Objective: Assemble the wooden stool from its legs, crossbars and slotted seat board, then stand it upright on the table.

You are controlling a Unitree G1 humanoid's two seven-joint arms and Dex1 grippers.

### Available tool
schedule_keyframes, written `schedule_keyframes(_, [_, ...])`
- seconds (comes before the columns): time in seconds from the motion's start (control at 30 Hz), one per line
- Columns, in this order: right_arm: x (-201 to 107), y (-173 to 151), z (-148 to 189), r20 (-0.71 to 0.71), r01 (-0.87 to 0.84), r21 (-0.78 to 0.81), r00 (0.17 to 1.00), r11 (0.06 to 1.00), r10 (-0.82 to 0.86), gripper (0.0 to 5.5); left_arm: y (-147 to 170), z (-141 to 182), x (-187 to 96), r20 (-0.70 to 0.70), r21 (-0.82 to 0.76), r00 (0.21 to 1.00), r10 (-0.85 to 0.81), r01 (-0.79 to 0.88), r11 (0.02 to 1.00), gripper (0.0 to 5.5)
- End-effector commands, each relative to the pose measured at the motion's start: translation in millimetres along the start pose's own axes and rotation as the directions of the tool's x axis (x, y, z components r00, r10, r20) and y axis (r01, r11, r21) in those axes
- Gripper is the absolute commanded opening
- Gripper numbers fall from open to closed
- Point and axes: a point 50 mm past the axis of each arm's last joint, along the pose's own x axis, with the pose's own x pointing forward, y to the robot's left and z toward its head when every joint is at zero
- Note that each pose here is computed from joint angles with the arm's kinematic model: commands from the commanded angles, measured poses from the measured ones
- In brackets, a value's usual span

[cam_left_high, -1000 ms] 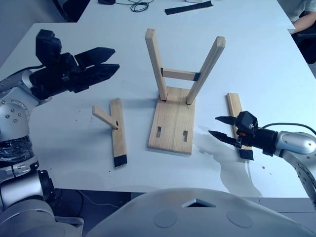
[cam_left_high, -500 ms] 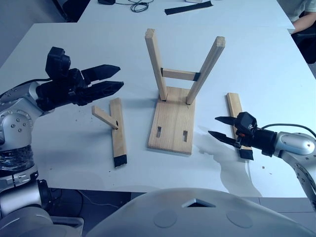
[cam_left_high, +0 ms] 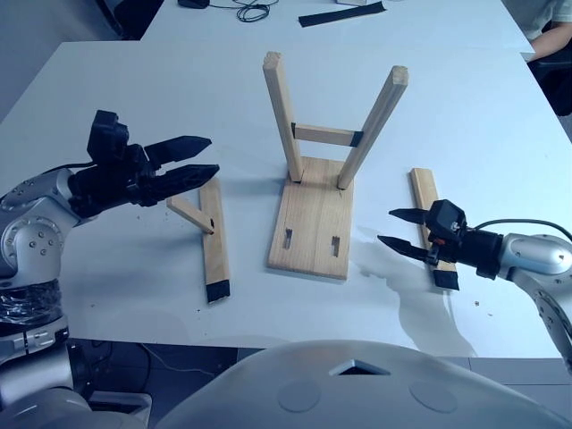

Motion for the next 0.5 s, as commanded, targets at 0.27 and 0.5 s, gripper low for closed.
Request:
schedule_keyframes(0.27, [-2.3,-3.1,5.5,-0.003,-0.015,-0.024,1.0,1.0,0.015,2.73,-2.5,33.5,1.9,0.07,0.093,0.996,-0.046,0.04,0.995,3.45])
schedule_keyframes(0.5, [-0.9,-1.3,3.8,-0.016,-0.053,-0.021,0.998,0.998,0.053,2.73,-3.1,-56.4,10.4,-0.045,-0.1,0.999,-0.018,0.014,0.995,3.45])
